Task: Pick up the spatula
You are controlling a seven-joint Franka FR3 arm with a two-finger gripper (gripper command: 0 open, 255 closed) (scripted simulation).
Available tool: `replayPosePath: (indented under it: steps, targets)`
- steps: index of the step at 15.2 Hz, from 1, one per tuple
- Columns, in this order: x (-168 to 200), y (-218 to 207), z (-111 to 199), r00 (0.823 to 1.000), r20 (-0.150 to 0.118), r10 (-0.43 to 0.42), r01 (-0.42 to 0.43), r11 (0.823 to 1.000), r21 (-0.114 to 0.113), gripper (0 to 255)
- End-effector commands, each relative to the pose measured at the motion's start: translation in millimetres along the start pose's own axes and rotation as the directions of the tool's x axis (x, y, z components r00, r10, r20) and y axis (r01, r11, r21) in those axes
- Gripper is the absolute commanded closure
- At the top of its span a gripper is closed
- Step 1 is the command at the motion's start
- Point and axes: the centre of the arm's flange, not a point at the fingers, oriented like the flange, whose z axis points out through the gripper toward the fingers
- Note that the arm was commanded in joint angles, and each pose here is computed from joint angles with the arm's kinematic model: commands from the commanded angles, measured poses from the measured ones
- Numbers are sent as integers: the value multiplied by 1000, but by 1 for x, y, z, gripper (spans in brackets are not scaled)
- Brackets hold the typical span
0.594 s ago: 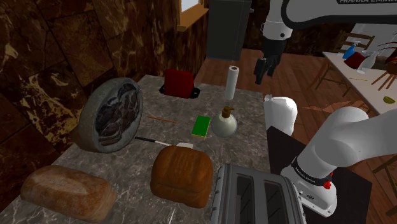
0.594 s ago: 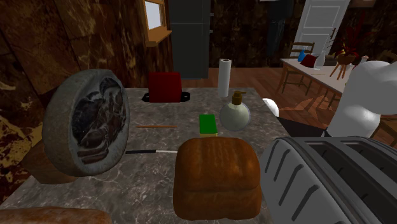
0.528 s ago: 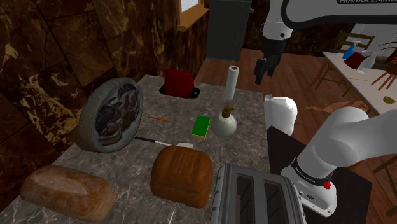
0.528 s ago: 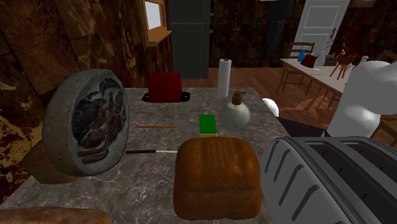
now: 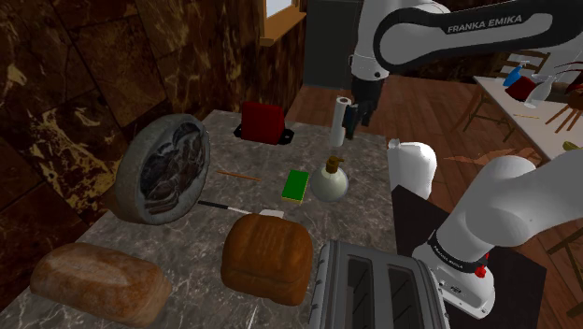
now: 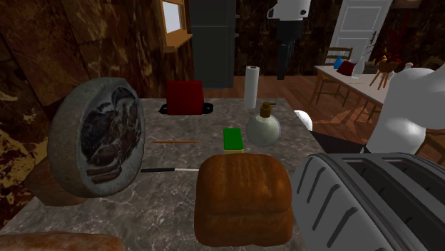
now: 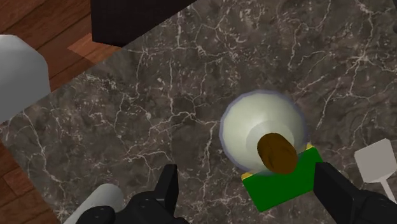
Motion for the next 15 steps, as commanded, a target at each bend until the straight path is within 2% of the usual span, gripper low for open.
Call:
replayPosePath:
  steps: [1, 8, 15]
  targets:
    - [18, -17, 11, 1000, -8, -29, 29, 1000, 1, 0]
    - [69, -77, 55, 991, -30, -129, 129, 992, 3, 0]
    - [115, -142, 97, 973, -51, -227, 227, 974, 2, 0]
